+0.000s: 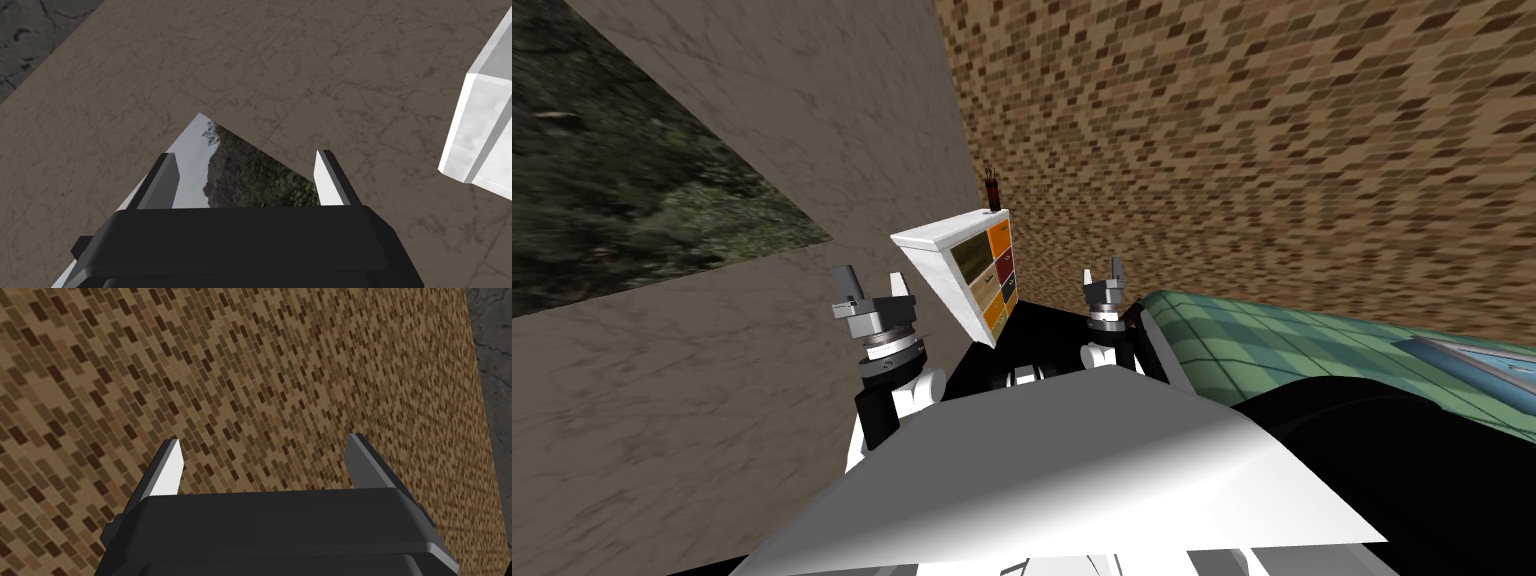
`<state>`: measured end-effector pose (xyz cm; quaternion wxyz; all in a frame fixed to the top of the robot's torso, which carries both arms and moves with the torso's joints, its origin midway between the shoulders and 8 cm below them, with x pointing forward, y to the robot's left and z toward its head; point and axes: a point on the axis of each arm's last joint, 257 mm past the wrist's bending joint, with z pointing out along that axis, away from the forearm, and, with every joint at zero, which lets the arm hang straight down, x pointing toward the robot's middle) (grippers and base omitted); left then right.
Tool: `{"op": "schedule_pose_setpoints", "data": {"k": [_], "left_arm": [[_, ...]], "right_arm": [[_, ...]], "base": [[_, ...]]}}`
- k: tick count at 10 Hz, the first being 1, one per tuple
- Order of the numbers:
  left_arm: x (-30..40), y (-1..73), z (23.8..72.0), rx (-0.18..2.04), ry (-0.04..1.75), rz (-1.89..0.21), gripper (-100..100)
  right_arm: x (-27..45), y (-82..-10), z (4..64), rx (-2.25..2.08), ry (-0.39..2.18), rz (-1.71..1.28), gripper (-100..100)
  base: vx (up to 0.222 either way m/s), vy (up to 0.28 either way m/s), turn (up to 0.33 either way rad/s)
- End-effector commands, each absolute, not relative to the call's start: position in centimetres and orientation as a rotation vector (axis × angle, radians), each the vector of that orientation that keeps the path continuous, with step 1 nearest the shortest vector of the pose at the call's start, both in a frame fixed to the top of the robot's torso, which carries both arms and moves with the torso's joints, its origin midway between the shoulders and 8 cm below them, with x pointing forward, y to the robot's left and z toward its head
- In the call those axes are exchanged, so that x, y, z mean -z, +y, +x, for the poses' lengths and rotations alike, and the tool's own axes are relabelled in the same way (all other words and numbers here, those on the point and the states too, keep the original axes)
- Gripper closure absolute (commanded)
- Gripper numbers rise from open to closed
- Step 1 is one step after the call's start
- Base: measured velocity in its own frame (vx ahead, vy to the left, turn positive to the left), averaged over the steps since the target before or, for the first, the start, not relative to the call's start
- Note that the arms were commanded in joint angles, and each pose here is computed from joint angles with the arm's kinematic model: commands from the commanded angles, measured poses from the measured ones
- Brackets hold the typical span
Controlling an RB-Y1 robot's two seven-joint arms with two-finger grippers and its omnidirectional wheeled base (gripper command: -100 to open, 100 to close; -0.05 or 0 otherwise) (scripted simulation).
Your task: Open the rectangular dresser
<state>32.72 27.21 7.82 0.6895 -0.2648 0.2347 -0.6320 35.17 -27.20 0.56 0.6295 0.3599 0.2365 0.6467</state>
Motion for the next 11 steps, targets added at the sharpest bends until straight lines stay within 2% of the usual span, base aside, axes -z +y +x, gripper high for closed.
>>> {"op": "schedule_pose_setpoints", "data": {"k": [1,11], "left_arm": [[-7.0,26.5,33.6,1.415,0.577,-0.582,-100],[1.8,23.9,40.7,1.387,0.835,-0.697,-100]], "right_arm": [[-0.6,-27.2,35.2,-1.481,0.542,0.824,0],[-0.5,-27.2,35.2,-1.481,0.542,0.825,0]], "base": [[0.023,0.01,-0.053],[0.055,0.044,-0.075]]}}
